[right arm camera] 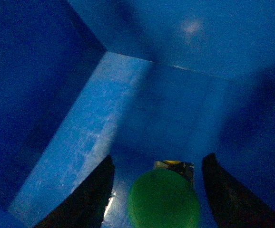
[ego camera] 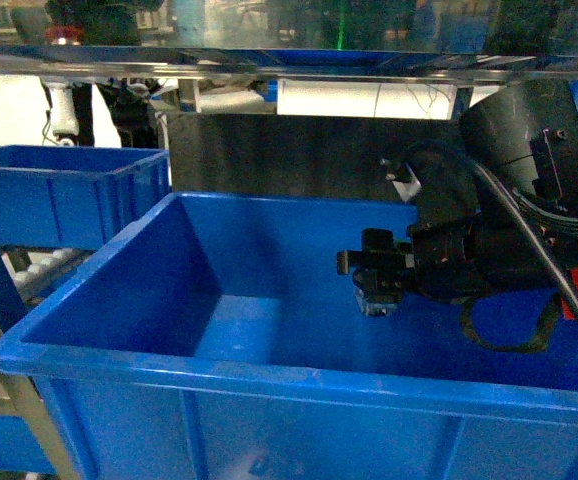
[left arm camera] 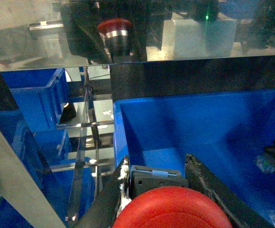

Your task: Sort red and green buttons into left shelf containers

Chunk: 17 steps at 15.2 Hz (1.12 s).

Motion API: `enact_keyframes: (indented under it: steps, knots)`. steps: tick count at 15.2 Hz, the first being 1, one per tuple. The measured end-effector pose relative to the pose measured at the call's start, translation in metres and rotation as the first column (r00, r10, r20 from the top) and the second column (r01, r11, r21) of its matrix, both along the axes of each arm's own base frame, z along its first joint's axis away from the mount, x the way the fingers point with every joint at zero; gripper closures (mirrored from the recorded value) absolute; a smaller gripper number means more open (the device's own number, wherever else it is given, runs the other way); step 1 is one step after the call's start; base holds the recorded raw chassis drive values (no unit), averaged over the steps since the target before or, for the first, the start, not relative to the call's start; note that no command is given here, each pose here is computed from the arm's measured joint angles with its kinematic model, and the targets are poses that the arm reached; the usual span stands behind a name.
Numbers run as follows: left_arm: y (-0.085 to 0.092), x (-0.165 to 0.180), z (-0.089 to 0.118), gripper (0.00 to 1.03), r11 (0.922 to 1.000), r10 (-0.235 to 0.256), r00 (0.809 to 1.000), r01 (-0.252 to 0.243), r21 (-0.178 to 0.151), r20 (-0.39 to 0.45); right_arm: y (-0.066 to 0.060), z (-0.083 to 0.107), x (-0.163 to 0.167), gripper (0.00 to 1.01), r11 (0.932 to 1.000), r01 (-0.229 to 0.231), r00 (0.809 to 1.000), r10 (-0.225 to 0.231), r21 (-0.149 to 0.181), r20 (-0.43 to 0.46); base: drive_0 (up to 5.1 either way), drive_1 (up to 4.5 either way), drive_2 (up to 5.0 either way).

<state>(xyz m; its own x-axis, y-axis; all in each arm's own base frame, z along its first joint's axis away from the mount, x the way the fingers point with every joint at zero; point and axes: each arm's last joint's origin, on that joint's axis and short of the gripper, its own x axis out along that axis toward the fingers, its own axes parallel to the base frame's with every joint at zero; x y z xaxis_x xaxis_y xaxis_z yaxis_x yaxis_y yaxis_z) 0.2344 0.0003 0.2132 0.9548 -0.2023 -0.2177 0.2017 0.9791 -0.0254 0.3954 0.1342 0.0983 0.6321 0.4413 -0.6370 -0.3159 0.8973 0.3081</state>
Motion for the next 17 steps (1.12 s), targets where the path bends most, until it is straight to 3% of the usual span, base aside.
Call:
enact_keyframes:
  steps: [3,4,5,7,9,12,13,14,15,17]
  knots:
    - [0.000,0.000,0.000,0.74,1.0000,0.000,1.000,0.000,0.000,0.000,-0.001,0.002,0.002,0.18,0.9996,0.022,0.999,-0.022,0.017,0.037,0.0,0.00,0.0]
    - [0.000,0.000,0.000,0.74,1.0000,0.000,1.000,0.000,0.000,0.000,-0.006,0.002,-0.003,0.06,0.9990,0.042,0.998,-0.043,0.017,0.047,0.0,0.00,0.0]
    - [0.000,0.000,0.000,0.74,1.0000,0.000,1.000,0.000,0.000,0.000,-0.012,0.004,-0.009,0.01,0.9979,0.062,0.996,-0.063,0.015,0.070,0.0,0.00,0.0]
    - [0.000,0.000,0.000,0.74,1.0000,0.000,1.000,0.000,0.000,0.000,-0.027,0.020,-0.030,0.03,0.9971,0.069,0.982,-0.074,0.032,0.176,0.0,0.00,0.0]
    - [0.000,0.000,0.000,0.74,1.0000,0.000,1.000,0.000,0.000,0.000,-0.045,0.032,-0.060,0.03,0.9976,0.066,0.954,-0.069,0.021,0.292,0.0,0.00,0.0]
    - [0.000,0.000,0.000,0.74,1.0000,0.000,1.000,0.000,0.000,0.000,-0.071,0.027,-0.110,0.03,0.9967,0.082,0.956,-0.079,0.004,0.282,0.0,0.00,0.0]
    - [0.000,0.000,0.000,0.74,1.0000,0.000,1.000,0.000,0.000,0.000,-0.080,0.035,-0.125,0.03,0.9948,0.101,0.943,-0.100,0.011,0.319,0.0,0.00,0.0]
    - [0.000,0.000,0.000,0.74,1.0000,0.000,1.000,0.000,0.000,0.000,-0.089,0.046,-0.137,0.03,0.9885,0.150,0.920,-0.146,0.017,0.364,0.0,0.00,0.0]
    - [0.000,0.000,0.000,0.74,1.0000,0.000,1.000,0.000,0.000,0.000,-0.103,0.060,-0.151,0.03,0.9779,0.207,0.906,-0.203,0.031,0.372,0.0,0.00,0.0]
    - [0.000,0.000,0.000,0.74,1.0000,0.000,1.000,0.000,0.000,0.000,-0.130,0.085,-0.176,0.03,0.9490,0.308,0.870,-0.309,0.066,0.385,0.0,0.00,0.0]
